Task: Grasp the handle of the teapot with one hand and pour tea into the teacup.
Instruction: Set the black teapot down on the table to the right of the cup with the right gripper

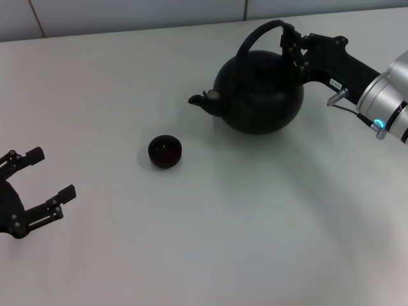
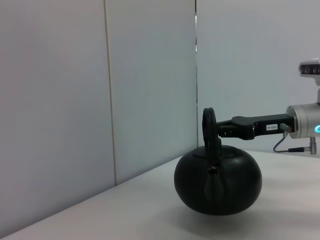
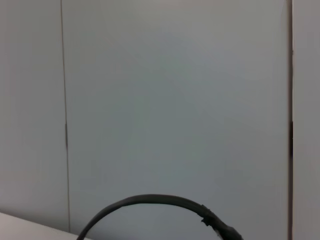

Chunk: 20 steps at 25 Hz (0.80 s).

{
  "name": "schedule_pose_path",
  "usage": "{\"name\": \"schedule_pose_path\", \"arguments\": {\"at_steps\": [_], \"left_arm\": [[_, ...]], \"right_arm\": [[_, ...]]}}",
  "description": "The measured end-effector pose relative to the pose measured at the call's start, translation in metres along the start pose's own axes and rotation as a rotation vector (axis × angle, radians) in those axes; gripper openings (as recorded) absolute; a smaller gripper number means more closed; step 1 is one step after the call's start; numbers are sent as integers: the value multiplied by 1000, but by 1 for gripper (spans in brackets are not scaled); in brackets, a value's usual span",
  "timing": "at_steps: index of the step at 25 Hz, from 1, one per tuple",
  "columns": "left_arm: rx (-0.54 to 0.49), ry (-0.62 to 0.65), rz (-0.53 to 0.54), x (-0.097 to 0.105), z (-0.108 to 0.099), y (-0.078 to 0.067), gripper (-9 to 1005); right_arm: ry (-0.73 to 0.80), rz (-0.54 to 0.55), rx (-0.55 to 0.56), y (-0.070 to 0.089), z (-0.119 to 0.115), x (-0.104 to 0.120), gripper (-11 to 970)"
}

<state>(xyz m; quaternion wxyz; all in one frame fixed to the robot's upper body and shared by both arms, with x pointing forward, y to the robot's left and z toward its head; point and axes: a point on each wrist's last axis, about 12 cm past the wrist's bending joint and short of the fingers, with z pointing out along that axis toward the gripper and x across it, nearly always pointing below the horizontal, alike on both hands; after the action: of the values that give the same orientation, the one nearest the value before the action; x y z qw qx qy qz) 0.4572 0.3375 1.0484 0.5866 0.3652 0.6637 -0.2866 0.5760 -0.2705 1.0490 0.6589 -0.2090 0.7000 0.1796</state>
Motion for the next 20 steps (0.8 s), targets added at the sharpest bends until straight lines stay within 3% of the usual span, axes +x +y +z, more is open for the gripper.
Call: {"name": "schedule_pose_path", "arguments": {"at_steps": [20], "left_arm": [[0, -1, -11, 2, 0, -2, 862]], "right_arm": [[41, -26, 14, 3, -3, 9, 69]]}}
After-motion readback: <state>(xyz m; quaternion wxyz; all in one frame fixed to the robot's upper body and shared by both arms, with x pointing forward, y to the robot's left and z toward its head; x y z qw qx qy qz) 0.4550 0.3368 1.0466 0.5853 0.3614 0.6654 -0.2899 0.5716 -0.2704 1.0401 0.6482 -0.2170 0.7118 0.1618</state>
